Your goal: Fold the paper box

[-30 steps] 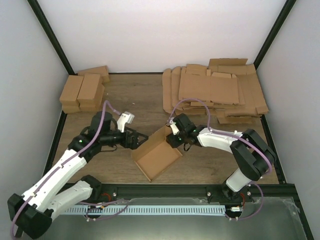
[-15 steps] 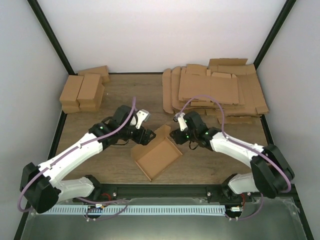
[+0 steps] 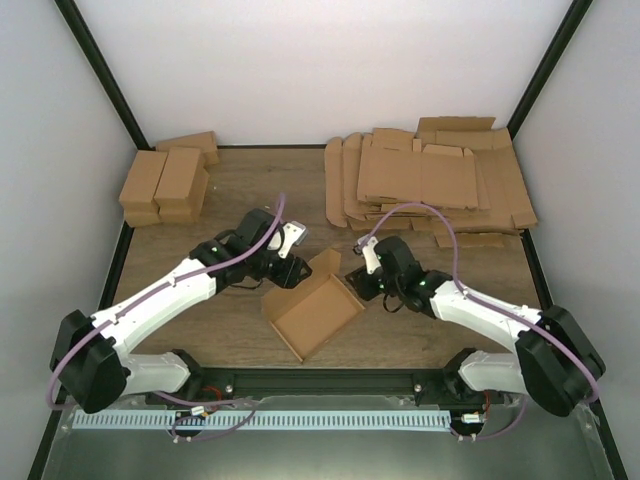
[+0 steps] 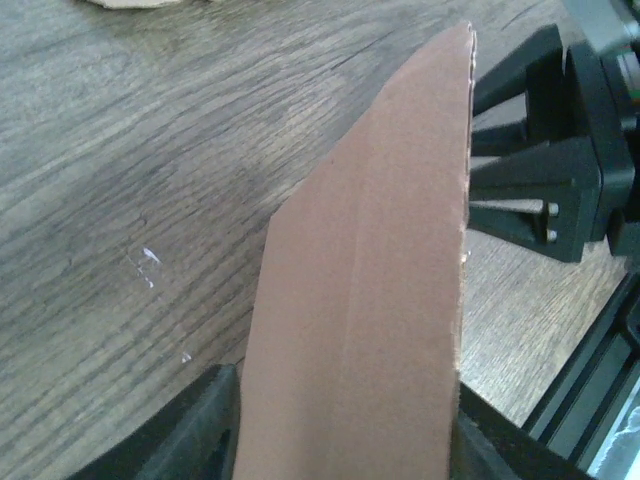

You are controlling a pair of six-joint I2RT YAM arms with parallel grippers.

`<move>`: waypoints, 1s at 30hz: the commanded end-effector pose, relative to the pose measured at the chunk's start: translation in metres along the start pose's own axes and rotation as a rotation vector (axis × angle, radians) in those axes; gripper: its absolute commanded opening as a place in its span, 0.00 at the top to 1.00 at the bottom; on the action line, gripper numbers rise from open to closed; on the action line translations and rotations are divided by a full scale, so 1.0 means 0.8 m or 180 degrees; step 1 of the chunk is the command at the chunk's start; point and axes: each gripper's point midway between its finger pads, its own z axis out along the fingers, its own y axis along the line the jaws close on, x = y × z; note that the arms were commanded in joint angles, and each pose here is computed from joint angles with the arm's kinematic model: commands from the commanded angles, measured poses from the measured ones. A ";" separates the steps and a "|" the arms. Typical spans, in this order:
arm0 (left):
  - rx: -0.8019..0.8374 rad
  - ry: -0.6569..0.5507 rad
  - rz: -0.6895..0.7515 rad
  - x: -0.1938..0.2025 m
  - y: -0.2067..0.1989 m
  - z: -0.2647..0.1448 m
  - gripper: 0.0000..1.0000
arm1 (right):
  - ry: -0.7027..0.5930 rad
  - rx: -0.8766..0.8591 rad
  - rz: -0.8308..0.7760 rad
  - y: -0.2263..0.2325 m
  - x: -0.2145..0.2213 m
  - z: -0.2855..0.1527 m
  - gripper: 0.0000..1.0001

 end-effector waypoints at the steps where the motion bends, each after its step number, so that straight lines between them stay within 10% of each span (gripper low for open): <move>1: 0.0069 0.0005 0.0095 -0.008 -0.008 -0.001 0.56 | 0.0097 0.0120 0.0102 0.012 0.006 0.010 0.59; 11: 0.0150 0.0258 0.0251 -0.001 -0.013 0.006 0.92 | 0.0357 0.0361 0.0370 0.013 0.048 0.028 0.57; 30: -0.0081 0.0281 0.0587 -0.020 -0.018 -0.017 0.96 | 0.0612 0.0600 0.0247 0.030 0.073 0.026 0.61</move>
